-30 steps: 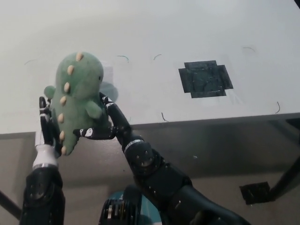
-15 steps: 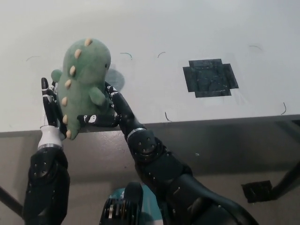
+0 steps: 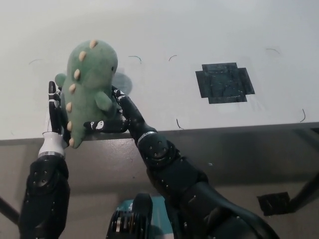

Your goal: Use both hands to pick up a dinasour on the right side and move it to the left side

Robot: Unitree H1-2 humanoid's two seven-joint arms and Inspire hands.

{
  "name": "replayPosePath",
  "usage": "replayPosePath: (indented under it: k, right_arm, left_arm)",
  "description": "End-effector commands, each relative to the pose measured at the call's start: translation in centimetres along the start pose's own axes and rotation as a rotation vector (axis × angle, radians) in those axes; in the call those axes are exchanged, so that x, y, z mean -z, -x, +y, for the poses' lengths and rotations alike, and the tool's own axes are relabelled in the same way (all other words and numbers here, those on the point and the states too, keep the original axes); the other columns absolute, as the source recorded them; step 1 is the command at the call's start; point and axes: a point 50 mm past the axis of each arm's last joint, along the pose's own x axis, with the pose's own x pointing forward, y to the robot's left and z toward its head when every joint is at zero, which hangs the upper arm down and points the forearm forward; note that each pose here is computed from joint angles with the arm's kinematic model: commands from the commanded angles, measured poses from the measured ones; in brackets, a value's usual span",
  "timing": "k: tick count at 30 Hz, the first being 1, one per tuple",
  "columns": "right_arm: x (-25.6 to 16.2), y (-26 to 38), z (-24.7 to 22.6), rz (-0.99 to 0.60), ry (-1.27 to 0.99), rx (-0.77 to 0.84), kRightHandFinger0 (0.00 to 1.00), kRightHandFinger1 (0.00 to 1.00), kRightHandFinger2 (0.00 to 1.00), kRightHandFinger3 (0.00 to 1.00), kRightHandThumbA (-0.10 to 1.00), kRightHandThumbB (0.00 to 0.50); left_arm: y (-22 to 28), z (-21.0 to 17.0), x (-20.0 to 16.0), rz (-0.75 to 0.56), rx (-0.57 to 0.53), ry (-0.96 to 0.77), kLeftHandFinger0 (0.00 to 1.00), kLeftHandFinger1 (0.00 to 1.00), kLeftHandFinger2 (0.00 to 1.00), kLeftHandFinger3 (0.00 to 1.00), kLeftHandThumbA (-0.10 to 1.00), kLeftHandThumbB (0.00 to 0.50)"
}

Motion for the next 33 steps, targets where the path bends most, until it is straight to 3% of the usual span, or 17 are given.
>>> replayPosePath:
  k: [1,2,3,5,7,12,16,17,18,20,23,26,33]
  right_arm:
    - [-2.4,-0.6,-0.6,-0.059,0.06,-0.069,1.0,1.0,1.0,1.0,1.0,0.091]
    - [-2.4,-0.6,-0.6,-0.059,0.062,-0.069,1.0,1.0,1.0,1.0,1.0,0.09]
    - [-2.5,-0.7,-2.1,-0.064,0.095,-0.052,1.0,1.0,1.0,1.0,1.0,0.044]
    - [-2.4,-0.7,-3.0,-0.054,0.101,-0.042,1.0,1.0,1.0,1.0,1.0,0.029]
    - [-2.3,-0.7,-3.7,-0.051,0.088,-0.029,1.0,1.0,1.0,1.0,1.0,0.0]
    - [-1.6,-0.5,-5.2,-0.051,0.099,-0.021,1.0,1.0,1.0,1.0,1.0,0.086]
    - [-1.8,-0.5,-6.0,-0.073,0.114,-0.03,1.0,1.0,1.0,1.0,1.0,0.093]
    - [-1.8,-0.5,-6.2,-0.068,0.12,-0.031,1.0,1.0,1.0,1.0,1.0,0.106]
    - [-1.7,-0.4,-6.5,-0.073,0.121,-0.032,1.0,1.0,1.0,1.0,1.0,0.09]
    - [-1.4,0.1,-6.9,-0.091,0.104,-0.039,1.0,1.0,1.0,1.0,1.0,0.088]
    - [-1.4,0.5,-7.4,-0.102,0.117,-0.038,1.0,1.0,1.0,1.0,1.0,0.1]
    - [-1.6,0.9,-8.3,-0.124,0.126,-0.028,1.0,1.0,1.0,1.0,1.0,0.082]
    - [-0.2,3.2,-11.9,-0.177,0.142,0.01,1.0,1.0,1.0,1.0,1.0,0.104]
  left_arm:
    - [-0.2,0.9,-0.6,0.038,0.024,-0.026,1.0,1.0,1.0,1.0,1.0,0.099]
    - [-0.2,0.9,-0.7,0.039,0.024,-0.027,1.0,1.0,1.0,1.0,1.0,0.098]
    - [0.0,1.8,-1.0,0.035,0.023,-0.053,1.0,1.0,1.0,1.0,1.0,0.078]
    - [0.2,2.3,-0.9,0.043,0.036,-0.065,1.0,1.0,1.0,1.0,1.0,0.091]
    - [0.2,2.9,-0.7,0.036,0.047,-0.089,1.0,1.0,1.0,1.0,1.0,0.067]
    - [0.4,4.1,0.1,0.044,0.062,-0.126,1.0,1.0,1.0,1.0,1.0,0.099]
    - [0.8,5.4,0.3,0.049,0.039,-0.137,1.0,1.0,1.0,1.0,1.0,0.11]
    - [1.0,5.7,0.3,0.045,0.039,-0.146,1.0,1.0,1.0,1.0,1.0,0.079]
    - [1.1,6.0,0.5,0.041,0.037,-0.151,1.0,1.0,1.0,1.0,1.0,0.13]
    - [1.3,6.6,0.6,0.029,0.042,-0.18,1.0,1.0,1.0,1.0,1.0,0.143]
    - [1.7,7.2,0.5,0.012,0.045,-0.186,1.0,1.0,1.0,1.0,1.0,0.141]
    - [1.8,7.8,0.1,0.001,0.031,-0.168,1.0,1.0,1.0,1.0,1.0,0.113]
    - [3.7,9.9,0.3,-0.019,0.014,-0.211,1.0,1.0,1.0,1.0,1.0,0.152]
